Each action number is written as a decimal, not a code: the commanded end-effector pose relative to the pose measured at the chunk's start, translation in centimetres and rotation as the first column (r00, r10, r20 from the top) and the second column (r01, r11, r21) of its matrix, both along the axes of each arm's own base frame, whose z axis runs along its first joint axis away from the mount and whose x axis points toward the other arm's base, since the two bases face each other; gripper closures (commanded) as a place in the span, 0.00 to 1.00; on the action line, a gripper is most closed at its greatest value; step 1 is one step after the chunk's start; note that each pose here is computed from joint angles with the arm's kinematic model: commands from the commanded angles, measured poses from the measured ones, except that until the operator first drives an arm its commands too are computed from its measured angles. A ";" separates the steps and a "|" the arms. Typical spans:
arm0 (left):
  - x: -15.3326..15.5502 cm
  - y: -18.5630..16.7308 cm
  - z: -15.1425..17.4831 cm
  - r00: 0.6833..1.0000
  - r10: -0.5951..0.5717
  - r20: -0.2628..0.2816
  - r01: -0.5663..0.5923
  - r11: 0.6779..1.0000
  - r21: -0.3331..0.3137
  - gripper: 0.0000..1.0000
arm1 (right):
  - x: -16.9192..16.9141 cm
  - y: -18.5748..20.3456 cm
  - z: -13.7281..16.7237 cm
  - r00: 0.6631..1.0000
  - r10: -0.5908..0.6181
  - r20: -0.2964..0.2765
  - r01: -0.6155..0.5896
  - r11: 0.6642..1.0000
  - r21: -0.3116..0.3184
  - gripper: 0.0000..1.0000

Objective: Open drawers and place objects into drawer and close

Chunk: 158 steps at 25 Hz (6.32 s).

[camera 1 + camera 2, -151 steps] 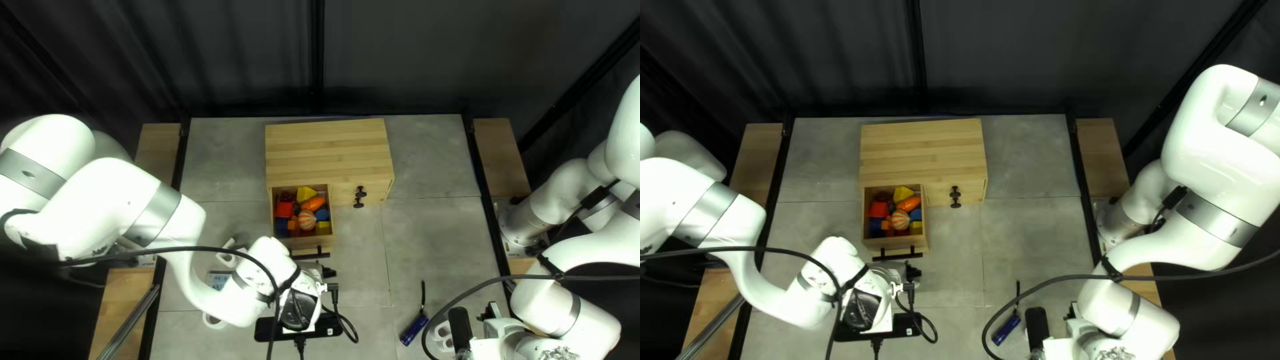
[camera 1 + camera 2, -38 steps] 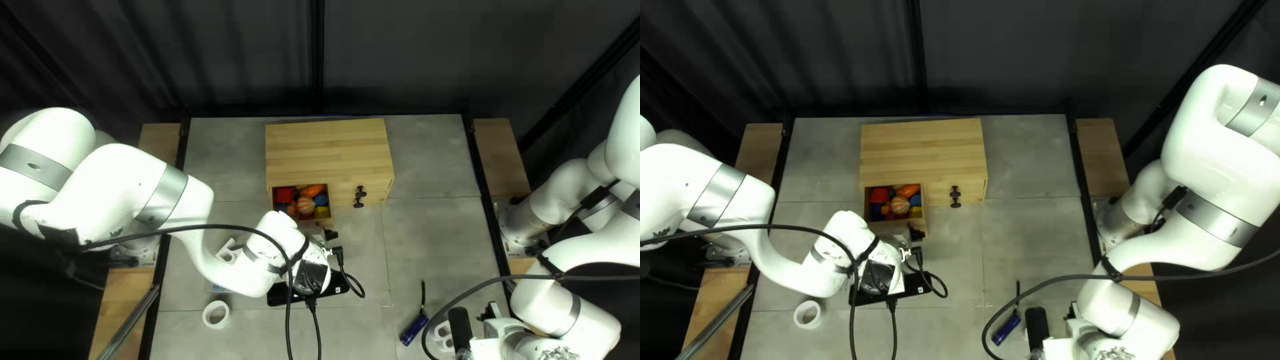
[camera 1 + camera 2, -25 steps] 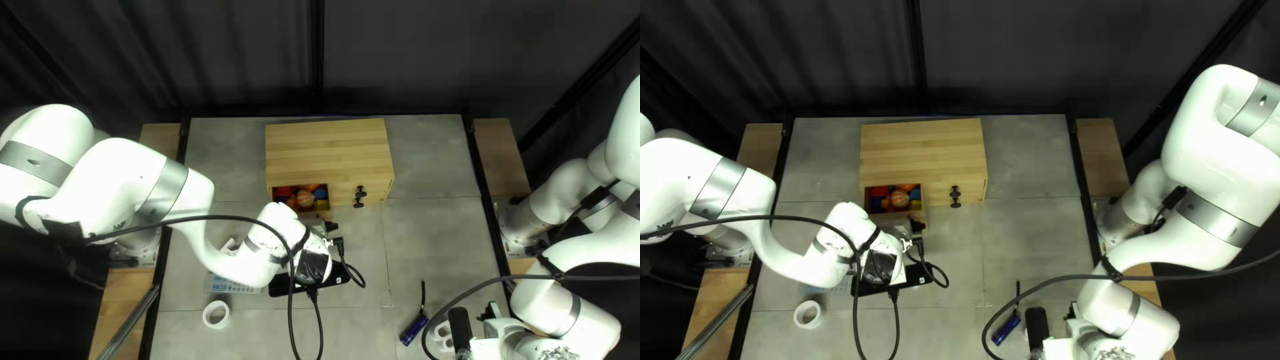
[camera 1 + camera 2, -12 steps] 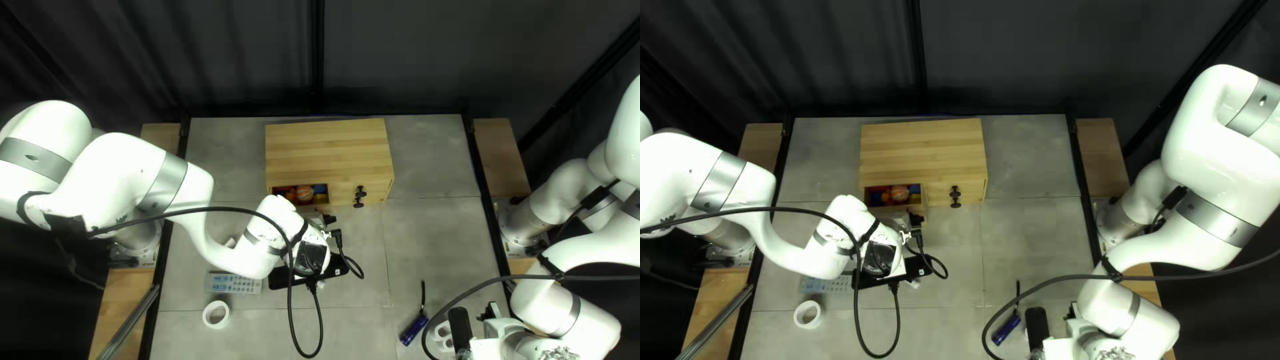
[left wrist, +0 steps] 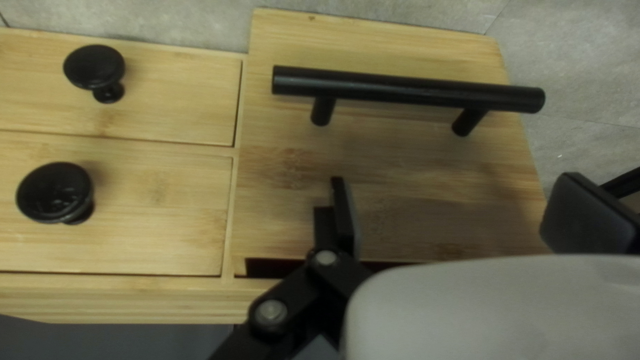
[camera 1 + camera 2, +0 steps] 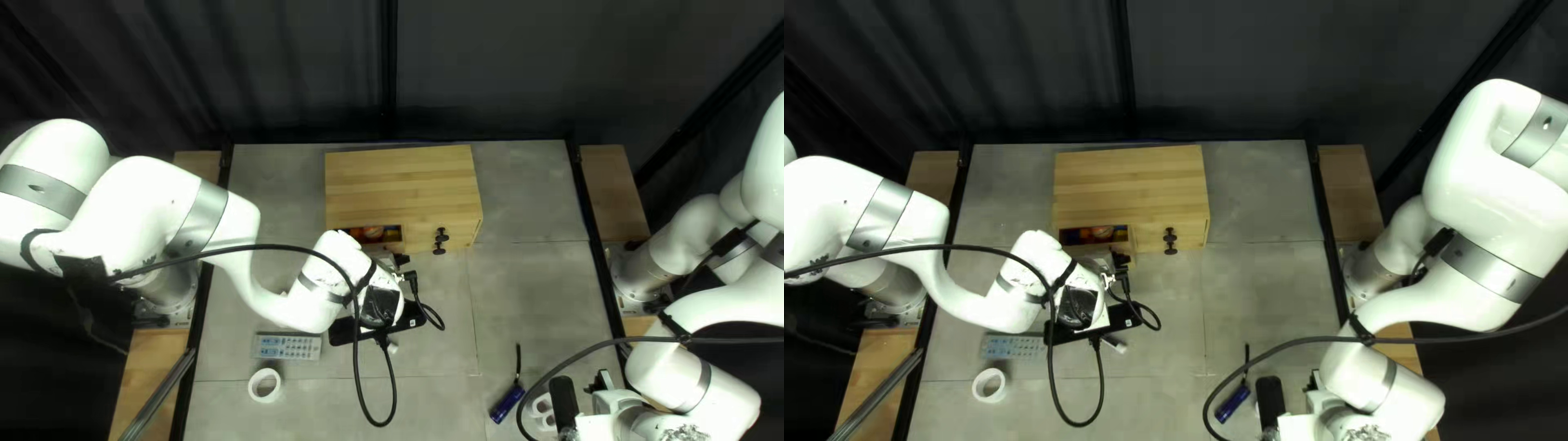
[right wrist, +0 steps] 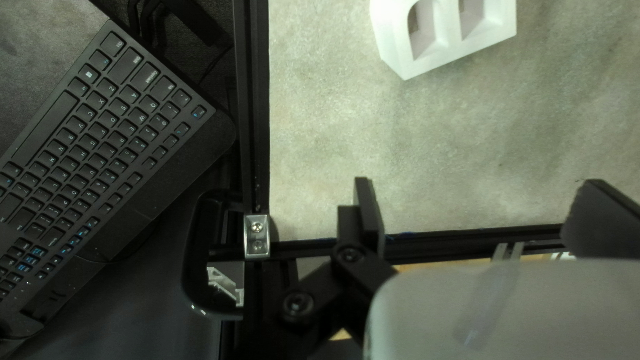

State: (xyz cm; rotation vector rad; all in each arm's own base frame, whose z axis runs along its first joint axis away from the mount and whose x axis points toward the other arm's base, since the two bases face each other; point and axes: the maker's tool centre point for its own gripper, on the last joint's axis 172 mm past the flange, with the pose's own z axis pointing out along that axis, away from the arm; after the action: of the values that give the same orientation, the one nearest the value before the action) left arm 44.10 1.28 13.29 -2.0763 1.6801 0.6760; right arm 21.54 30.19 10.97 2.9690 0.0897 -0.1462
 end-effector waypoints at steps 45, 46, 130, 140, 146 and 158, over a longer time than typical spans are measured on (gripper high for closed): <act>0.2 3.6 0.5 1.000 0.009 -0.004 -0.009 0.999 0.030 0.00 | 0.0 0.0 0.0 1.000 0.000 0.000 0.000 1.000 0.000 0.00; 0.2 3.6 0.5 1.000 0.010 -0.004 -0.010 0.999 0.031 0.00 | 0.0 0.0 0.0 1.000 0.000 0.000 0.000 1.000 0.000 0.00; -25.4 -31.0 5.2 0.940 0.338 0.056 -0.320 0.924 -0.210 0.00 | 0.0 0.0 0.0 1.000 0.000 0.000 0.000 1.000 0.000 0.00; -27.5 -32.9 4.3 0.951 0.306 0.034 -0.291 0.930 -0.222 0.00 | 0.0 0.0 0.0 1.000 0.000 0.000 0.000 1.000 0.000 0.00; -27.5 -32.9 4.3 0.951 0.306 0.034 -0.291 0.930 -0.222 0.00 | 0.0 0.0 0.0 1.000 0.000 0.000 0.000 1.000 0.000 0.00; -27.5 -32.9 4.3 0.951 0.306 0.034 -0.291 0.930 -0.222 0.00 | 5.9 -6.7 3.6 0.982 0.188 -0.029 -0.189 0.980 -0.059 0.00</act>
State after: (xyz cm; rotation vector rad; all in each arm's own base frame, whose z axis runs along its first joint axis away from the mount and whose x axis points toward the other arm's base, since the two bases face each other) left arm 16.57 -31.58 17.55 -2.5124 1.4685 0.5219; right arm 24.23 27.08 12.68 2.9018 0.3057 -0.1641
